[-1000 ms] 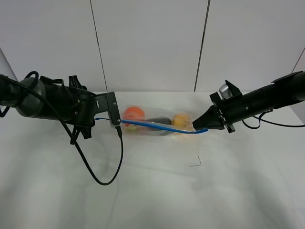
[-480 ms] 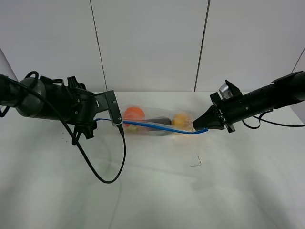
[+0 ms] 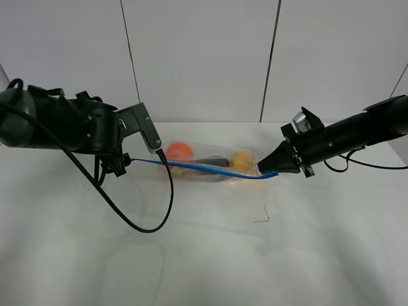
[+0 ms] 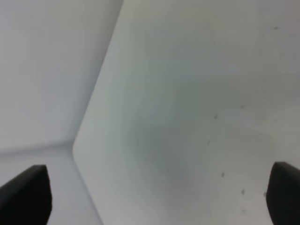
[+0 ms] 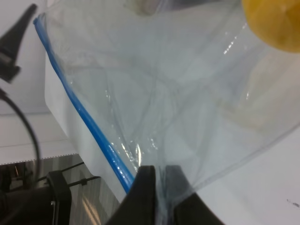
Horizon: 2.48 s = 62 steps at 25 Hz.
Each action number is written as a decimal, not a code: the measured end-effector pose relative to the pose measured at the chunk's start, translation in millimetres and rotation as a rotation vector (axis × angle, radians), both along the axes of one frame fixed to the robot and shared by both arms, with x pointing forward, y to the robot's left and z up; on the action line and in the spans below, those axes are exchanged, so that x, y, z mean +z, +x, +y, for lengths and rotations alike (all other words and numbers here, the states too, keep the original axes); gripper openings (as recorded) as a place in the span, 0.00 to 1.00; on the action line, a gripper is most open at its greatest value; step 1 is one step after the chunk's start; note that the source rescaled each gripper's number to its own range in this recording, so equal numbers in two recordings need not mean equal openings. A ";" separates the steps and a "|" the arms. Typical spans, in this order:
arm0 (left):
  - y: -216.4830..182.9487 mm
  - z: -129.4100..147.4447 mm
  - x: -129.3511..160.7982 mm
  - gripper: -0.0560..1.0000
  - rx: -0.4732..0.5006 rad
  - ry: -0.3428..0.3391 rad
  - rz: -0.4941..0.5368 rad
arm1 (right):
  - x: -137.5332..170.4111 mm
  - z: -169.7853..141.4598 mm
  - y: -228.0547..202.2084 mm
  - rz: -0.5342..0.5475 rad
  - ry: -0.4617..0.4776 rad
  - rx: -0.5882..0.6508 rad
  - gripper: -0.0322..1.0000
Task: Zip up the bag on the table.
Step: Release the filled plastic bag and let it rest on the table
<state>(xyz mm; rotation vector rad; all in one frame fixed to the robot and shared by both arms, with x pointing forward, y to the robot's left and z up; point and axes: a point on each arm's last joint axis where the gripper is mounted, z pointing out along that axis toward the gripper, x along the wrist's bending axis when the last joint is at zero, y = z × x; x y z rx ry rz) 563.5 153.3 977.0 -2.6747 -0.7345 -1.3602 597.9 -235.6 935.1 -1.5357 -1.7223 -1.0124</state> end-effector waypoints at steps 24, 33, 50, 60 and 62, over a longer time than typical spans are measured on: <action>-51.7 197.6 94.5 0.99 0.877 -0.696 0.148 | 0.2 0.1 0.1 -0.036 0.000 0.020 0.03; -97.6 185.7 105.9 0.99 0.822 -0.785 0.115 | 0.2 0.1 0.1 -0.038 0.000 0.021 0.03; -200.8 159.0 97.2 0.99 0.654 -0.911 0.069 | 0.4 0.2 0.4 -0.038 0.003 0.019 0.03; -262.3 149.9 81.6 0.99 0.570 -0.960 -0.086 | 0.4 0.2 0.4 -0.039 0.003 0.019 0.03; -272.5 148.2 82.7 0.99 0.552 -0.970 -0.113 | 0.4 0.2 0.4 -0.039 0.003 0.019 0.03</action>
